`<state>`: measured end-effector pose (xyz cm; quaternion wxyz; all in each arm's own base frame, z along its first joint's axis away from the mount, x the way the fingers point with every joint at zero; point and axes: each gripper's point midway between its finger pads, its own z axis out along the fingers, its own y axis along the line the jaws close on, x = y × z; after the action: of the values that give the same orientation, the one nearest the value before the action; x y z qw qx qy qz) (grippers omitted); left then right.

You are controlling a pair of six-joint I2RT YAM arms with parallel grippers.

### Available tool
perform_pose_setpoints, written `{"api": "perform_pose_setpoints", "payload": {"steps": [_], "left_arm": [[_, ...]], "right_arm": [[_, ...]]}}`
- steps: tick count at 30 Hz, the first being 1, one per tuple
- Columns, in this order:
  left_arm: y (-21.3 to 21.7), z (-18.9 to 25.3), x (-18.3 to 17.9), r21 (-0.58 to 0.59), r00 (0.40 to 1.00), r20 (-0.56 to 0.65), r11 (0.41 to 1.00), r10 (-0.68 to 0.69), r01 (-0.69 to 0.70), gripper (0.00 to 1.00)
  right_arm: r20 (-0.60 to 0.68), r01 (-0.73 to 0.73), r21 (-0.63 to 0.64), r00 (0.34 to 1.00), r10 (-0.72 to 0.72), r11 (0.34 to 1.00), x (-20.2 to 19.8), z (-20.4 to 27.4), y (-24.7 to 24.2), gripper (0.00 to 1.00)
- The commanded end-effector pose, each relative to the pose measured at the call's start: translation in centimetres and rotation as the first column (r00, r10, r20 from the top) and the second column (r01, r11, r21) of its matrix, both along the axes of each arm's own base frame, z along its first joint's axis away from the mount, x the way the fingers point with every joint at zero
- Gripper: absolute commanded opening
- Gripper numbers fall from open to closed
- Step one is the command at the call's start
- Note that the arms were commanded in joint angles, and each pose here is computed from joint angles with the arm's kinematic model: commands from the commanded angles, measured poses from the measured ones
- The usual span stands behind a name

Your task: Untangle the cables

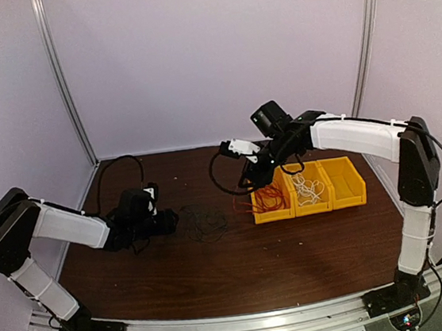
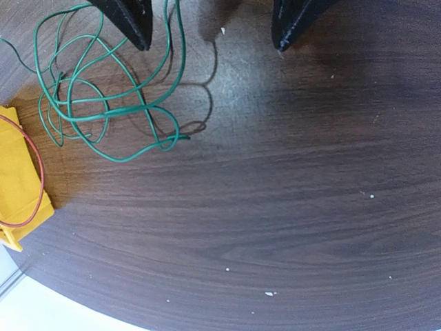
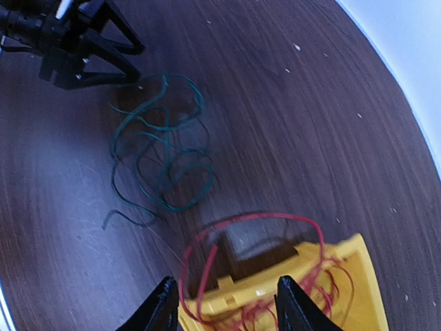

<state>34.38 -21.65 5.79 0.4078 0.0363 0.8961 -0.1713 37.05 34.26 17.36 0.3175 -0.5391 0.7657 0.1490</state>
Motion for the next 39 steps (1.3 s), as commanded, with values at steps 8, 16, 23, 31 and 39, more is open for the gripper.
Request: {"api": "perform_pose_setpoints", "payload": {"steps": [8, 16, 23, 31, 39], "left_arm": [[-0.3, 1.3, 0.4, -0.083, 1.000, 0.025, 0.997, 0.002, 0.000, 0.60], [0.6, 2.2, -0.3, -0.082, 0.999, 0.047, 0.997, 0.018, -0.014, 0.60], [0.5, 1.4, -0.5, -0.090, 0.999, 0.033, 0.996, 0.013, -0.010, 0.60], [-3.1, 4.4, -1.4, -0.229, 0.972, 0.163, 0.952, -0.170, 0.205, 0.63], [-5.9, 5.2, 1.9, -0.282, 0.955, 0.243, 0.930, -0.169, 0.237, 0.63]], "right_arm": [[-0.281, -0.098, 0.255, 0.944, 0.171, 0.962, -1.9, -2.9, 14.5, 0.50], [-0.413, -0.085, 0.276, 0.889, 0.198, 0.957, -3.2, -7.0, 16.1, 0.51], [-0.422, -0.098, 0.306, 0.878, 0.227, 0.947, -3.7, -7.2, 17.1, 0.19], [-0.352, -0.169, 0.429, 0.873, 0.337, 0.887, -5.4, 1.2, 17.1, 0.00], [-0.235, -0.301, 0.619, 0.810, 0.537, 0.725, -10.2, 13.8, 15.4, 0.00]]}}
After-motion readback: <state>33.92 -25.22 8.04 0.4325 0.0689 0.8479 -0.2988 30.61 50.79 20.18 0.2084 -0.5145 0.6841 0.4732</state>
